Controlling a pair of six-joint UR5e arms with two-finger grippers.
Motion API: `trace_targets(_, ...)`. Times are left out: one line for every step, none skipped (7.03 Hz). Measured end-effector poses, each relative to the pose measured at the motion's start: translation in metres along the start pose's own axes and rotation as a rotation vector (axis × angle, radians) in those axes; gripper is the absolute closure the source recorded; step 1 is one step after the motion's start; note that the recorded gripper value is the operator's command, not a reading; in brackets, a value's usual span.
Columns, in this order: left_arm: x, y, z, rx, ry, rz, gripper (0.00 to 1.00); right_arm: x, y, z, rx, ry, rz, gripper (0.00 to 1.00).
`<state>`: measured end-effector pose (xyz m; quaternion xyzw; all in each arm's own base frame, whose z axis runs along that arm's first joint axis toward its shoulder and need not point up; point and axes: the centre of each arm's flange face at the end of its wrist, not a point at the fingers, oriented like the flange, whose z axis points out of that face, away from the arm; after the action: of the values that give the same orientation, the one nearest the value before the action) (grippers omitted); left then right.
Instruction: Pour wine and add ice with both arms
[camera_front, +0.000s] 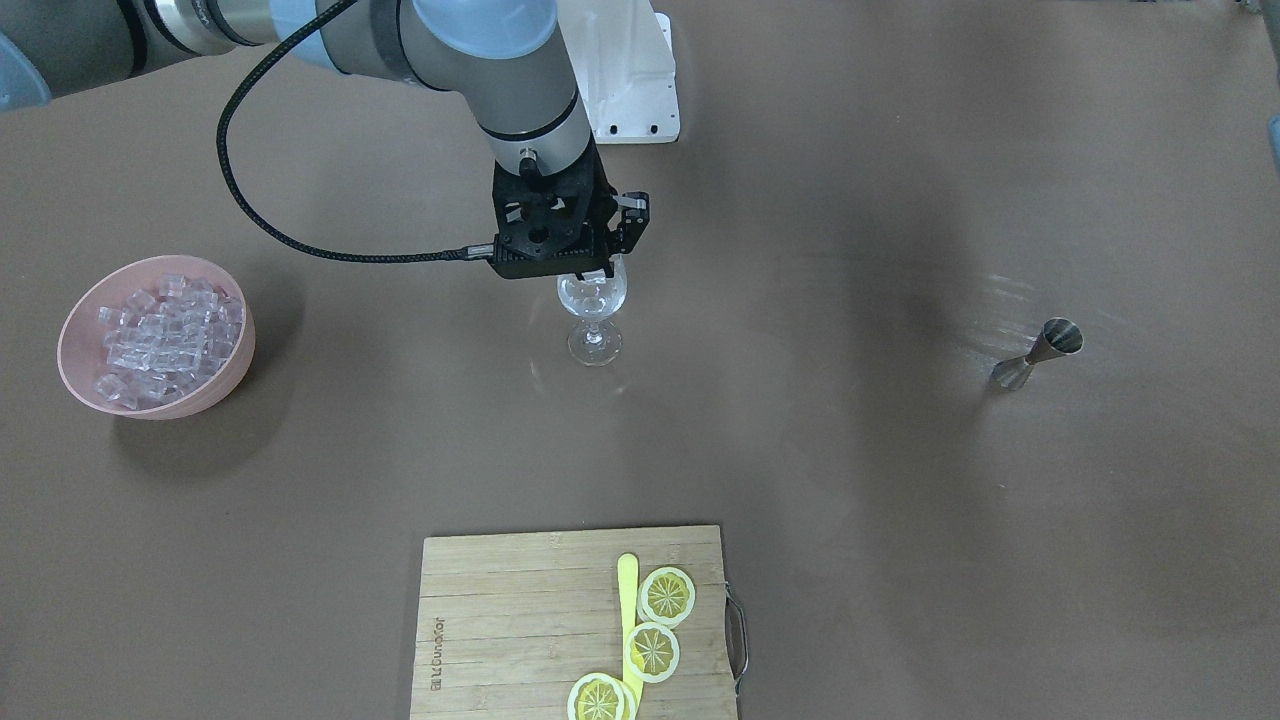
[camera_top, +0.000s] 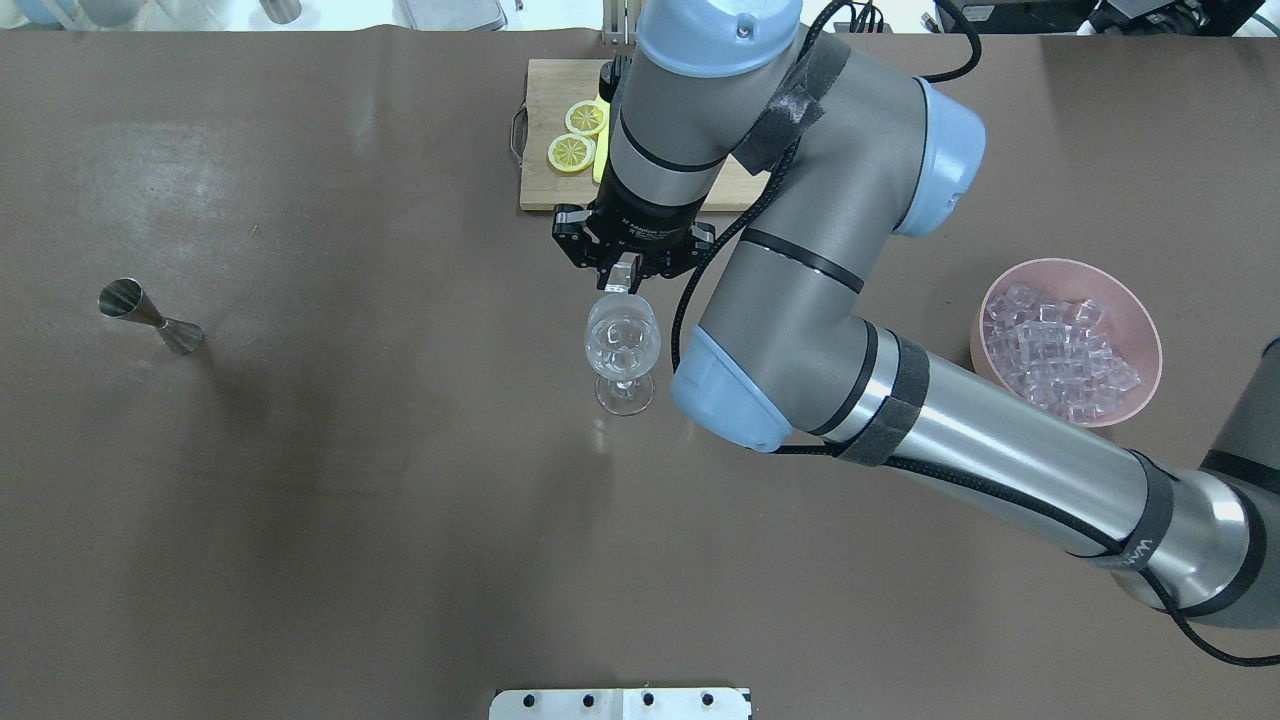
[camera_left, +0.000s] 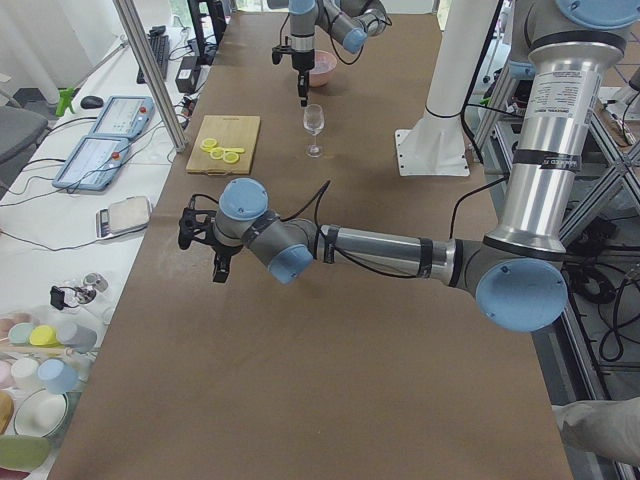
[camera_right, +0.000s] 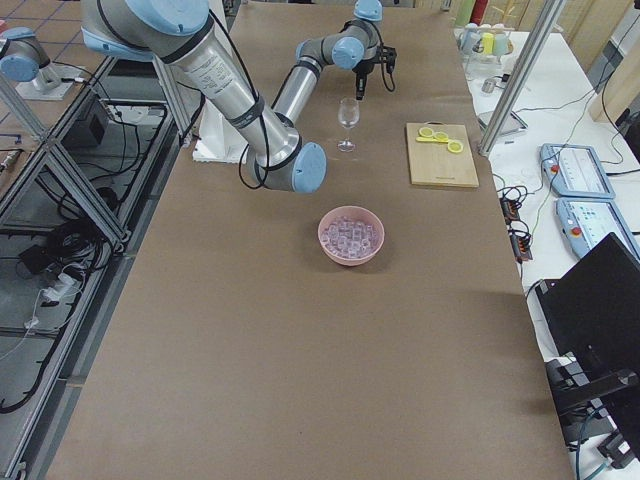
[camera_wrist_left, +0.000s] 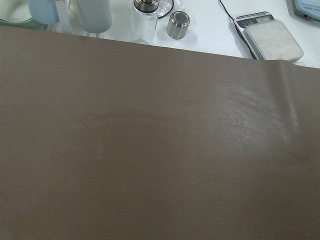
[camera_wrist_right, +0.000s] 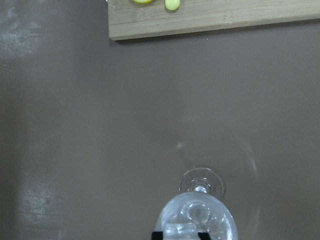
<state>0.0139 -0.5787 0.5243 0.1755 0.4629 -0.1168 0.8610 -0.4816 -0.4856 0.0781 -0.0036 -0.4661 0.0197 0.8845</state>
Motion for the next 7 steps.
trace_targets(0.000, 0.000, 0.000, 0.000, 0.000, -0.002, 0.03, 0.000, 0.002, 0.001, -0.006, 0.005, 0.002, 0.72)
trace_targets(0.001, -0.001, 0.000, 0.000, 0.000, -0.003, 0.03, 0.001, 0.004, 0.003, -0.010, 0.010, 0.002, 0.66)
trace_targets(0.000, -0.001, 0.000, 0.001, 0.000, -0.004, 0.03, 0.001, 0.007, 0.005, -0.014, 0.012, 0.001, 0.52)
trace_targets(0.000, -0.001, 0.000, 0.001, 0.000, -0.005, 0.03, 0.001, 0.010, 0.006, -0.017, 0.012, -0.002, 0.25)
trace_targets(0.001, -0.001, 0.000, 0.001, 0.000, -0.005, 0.03, 0.001, 0.014, 0.006, -0.018, 0.010, -0.005, 0.01)
trace_targets(0.001, -0.001, 0.000, 0.001, 0.000, -0.005, 0.03, 0.001, 0.018, 0.006, -0.014, 0.011, -0.010, 0.00)
trace_targets(0.000, -0.001, 0.000, 0.001, 0.000, -0.005, 0.03, 0.001, 0.020, 0.005, -0.005, 0.011, -0.014, 0.00)
